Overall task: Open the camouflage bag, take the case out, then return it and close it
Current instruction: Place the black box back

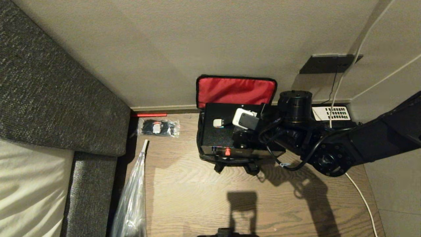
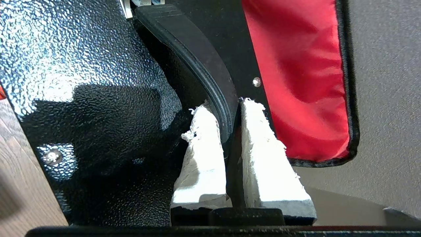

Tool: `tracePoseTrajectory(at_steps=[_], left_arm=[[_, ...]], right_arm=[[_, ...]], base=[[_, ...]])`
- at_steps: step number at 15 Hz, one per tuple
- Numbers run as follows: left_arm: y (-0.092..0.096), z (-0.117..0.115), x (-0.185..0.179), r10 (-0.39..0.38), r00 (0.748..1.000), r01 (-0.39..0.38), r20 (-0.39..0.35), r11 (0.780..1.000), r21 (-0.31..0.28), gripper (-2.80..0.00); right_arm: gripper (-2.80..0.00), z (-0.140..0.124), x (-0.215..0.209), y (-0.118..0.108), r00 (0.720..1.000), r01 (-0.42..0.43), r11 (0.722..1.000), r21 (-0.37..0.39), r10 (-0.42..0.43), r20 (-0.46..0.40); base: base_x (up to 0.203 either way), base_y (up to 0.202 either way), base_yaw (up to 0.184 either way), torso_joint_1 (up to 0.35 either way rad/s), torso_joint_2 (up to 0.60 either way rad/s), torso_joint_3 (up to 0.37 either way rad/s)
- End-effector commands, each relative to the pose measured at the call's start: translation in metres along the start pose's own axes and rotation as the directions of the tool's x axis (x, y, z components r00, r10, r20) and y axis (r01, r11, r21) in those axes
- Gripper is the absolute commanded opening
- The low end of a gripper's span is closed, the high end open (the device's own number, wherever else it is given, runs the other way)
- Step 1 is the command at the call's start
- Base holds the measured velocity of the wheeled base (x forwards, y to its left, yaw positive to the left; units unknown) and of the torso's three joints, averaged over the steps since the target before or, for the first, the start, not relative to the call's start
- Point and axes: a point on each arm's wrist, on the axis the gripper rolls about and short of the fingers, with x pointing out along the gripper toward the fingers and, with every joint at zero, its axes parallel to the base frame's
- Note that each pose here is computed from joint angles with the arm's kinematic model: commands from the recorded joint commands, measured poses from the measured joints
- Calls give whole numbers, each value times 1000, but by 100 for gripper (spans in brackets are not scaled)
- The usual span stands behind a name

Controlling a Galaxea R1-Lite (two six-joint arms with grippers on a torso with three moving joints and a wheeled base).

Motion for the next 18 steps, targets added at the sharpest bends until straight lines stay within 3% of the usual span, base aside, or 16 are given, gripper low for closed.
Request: tracePoseTrajectory(at_steps=[1,5,18], left_arm=[[0,-1,0,0,1000,0,-6,1000,-1,-280],[0,-1,1,0,1000,0,-8,1000,0,-280],[0,-1,1,0,1000,0,-10,1000,0,-280]], right_arm=[[-280,5,-1,-10,999,29,1000,12,-30,16],[-280,7,2,-12,999,26,999,18,-27,21],[-280,-9,35,10,999,-32,998,62,29,44]], base=[[0,0,0,0,0,0],[0,0,0,0,0,0],[0,0,0,0,0,0]])
